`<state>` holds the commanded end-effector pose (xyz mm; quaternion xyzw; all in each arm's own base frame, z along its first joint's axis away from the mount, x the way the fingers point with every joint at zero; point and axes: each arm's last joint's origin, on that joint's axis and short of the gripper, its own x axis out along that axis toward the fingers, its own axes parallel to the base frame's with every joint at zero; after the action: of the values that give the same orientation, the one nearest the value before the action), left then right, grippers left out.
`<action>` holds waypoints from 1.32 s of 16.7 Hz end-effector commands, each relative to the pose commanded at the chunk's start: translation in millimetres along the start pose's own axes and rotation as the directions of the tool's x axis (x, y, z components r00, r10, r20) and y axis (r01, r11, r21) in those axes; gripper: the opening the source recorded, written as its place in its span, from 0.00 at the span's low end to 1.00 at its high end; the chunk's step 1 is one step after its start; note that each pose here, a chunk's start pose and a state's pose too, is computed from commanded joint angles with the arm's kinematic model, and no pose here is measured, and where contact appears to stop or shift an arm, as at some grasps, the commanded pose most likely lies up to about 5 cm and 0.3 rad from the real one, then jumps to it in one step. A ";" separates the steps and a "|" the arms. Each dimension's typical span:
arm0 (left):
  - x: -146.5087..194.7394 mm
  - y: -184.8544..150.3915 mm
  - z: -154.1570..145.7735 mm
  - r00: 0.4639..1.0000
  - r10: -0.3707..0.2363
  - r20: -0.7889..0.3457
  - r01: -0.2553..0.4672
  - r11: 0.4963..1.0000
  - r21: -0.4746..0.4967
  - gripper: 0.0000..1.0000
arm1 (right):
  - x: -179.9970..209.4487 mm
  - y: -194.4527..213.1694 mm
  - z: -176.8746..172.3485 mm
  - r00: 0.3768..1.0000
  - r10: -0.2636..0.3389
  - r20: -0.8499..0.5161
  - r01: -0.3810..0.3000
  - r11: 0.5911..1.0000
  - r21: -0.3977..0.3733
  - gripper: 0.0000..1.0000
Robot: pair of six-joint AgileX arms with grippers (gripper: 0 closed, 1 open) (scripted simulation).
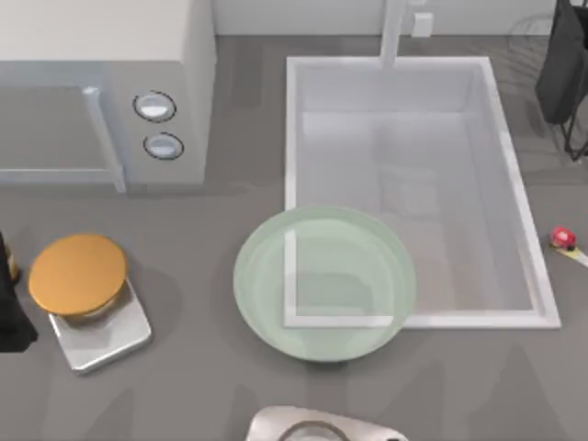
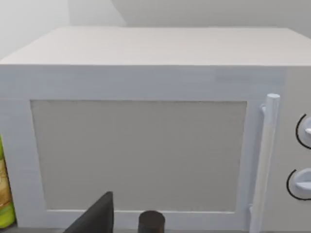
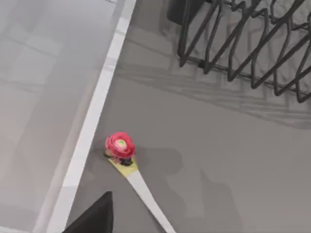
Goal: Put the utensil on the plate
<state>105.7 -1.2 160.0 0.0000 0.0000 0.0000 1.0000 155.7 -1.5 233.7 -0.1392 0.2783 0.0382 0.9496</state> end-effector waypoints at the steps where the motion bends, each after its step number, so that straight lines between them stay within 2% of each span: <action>1: 0.0 0.0 0.0 1.000 0.000 0.000 0.000 1.000 0.000 1.00 | 10.3 -3.1 10.3 0.995 0.028 -0.094 -0.032 0.999 -0.037 1.00; 3: 0.0 0.0 0.0 1.000 0.000 0.000 0.000 1.000 0.000 1.00 | 35.4 -8.8 28.3 0.958 0.084 -0.276 -0.115 0.988 -0.099 1.00; 7: 0.0 0.0 0.0 1.000 0.000 0.000 0.000 1.000 0.000 1.00 | 91.4 -17.5 53.3 0.815 0.170 -0.555 -0.305 0.938 -0.161 1.00; 10: 0.0 0.0 0.0 1.000 0.000 0.000 0.000 1.000 0.000 1.00 | 131.3 -21.5 62.3 0.696 0.210 -0.687 -0.431 0.887 -0.166 1.00; 13: 0.0 0.0 0.0 1.000 0.000 0.000 0.000 1.000 0.000 1.00 | 164.9 -23.1 63.8 0.596 0.234 -0.768 -0.524 0.838 -0.151 1.00; 16: 0.0 0.0 0.0 1.000 0.000 0.000 0.000 1.000 0.000 1.00 | 181.3 -24.0 64.4 0.548 0.243 -0.801 -0.567 0.811 -0.142 1.00; 22: 0.0 0.0 0.0 1.000 0.000 0.000 0.000 1.000 0.000 1.00 | 182.9 -22.2 64.2 0.545 0.243 -0.802 -0.573 0.807 -0.144 1.00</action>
<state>105.7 -1.2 160.0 0.0000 0.0000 0.0000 1.0000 346.3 -5.3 192.3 -0.2577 0.6560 0.2569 0.6612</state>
